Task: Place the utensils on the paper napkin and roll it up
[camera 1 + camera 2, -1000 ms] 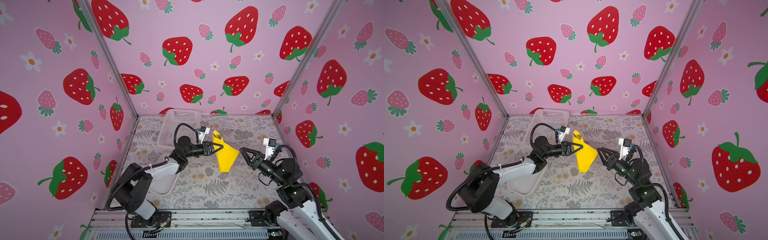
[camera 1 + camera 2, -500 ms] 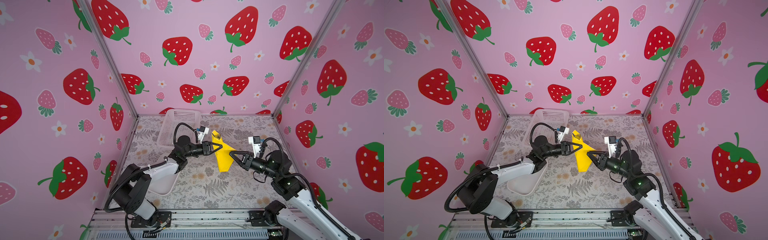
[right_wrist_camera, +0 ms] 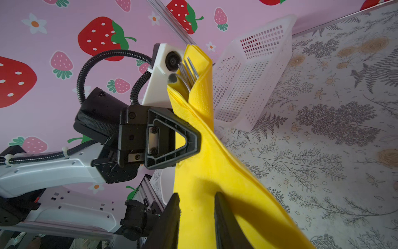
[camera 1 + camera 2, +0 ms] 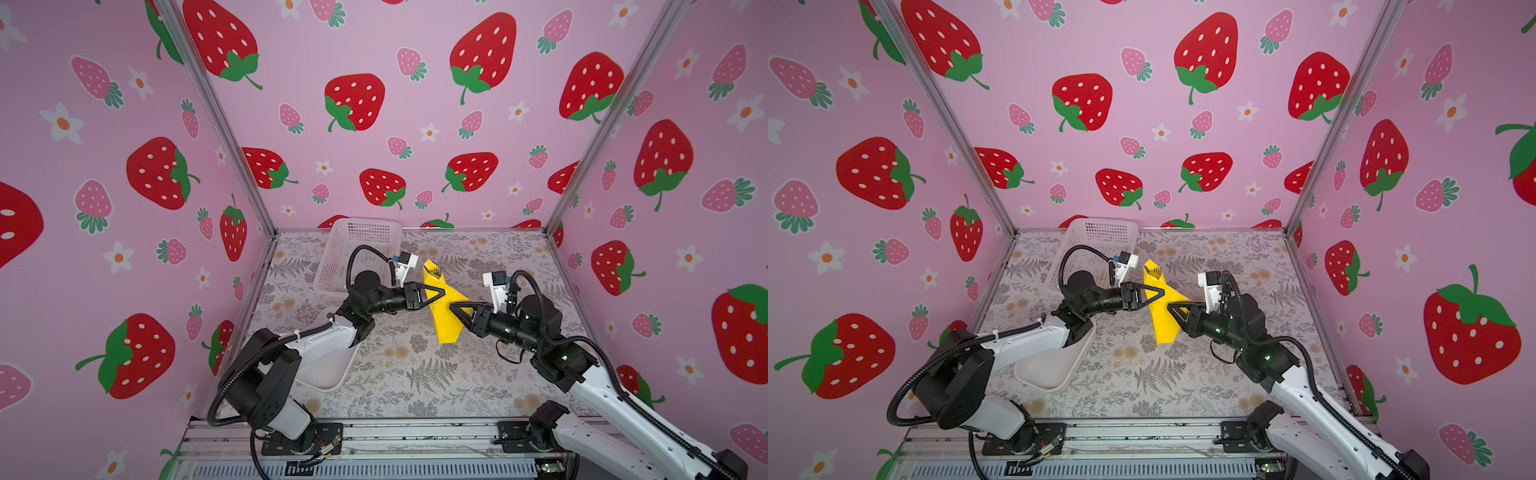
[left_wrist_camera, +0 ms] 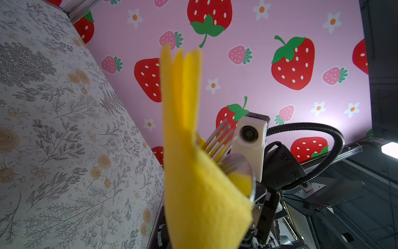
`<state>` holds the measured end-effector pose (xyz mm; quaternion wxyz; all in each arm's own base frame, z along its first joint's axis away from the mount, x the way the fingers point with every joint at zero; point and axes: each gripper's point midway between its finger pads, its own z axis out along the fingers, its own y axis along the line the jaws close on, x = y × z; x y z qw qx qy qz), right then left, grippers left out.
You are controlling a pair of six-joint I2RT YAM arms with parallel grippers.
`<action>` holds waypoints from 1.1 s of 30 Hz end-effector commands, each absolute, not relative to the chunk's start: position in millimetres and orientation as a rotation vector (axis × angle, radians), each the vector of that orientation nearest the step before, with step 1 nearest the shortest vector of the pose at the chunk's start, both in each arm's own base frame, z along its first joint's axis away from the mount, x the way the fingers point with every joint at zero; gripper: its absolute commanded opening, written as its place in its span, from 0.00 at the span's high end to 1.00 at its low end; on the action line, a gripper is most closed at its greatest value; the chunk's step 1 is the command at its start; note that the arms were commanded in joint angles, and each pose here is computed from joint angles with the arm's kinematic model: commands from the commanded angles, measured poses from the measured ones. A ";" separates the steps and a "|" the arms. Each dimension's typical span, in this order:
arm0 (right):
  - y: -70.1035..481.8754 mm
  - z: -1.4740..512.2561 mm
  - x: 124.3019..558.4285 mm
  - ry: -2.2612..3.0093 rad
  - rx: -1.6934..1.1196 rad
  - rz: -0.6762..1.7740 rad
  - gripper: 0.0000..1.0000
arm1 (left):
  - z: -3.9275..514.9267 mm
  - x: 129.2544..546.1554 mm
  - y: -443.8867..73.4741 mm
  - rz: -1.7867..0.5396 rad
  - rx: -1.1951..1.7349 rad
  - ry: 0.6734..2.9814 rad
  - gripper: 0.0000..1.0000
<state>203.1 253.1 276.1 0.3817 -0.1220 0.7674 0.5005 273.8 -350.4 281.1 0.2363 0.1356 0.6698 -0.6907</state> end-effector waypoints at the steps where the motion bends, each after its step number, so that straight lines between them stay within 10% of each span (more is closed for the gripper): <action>1: 252.6 277.5 205.9 1.947 -0.314 1.251 0.69 | 326.2 266.0 -349.8 -1.930 0.459 1.691 1.00; 33: 251.6 303.1 229.8 1.843 -0.149 1.280 0.73 | 312.5 259.0 -356.9 -1.946 0.470 1.746 1.00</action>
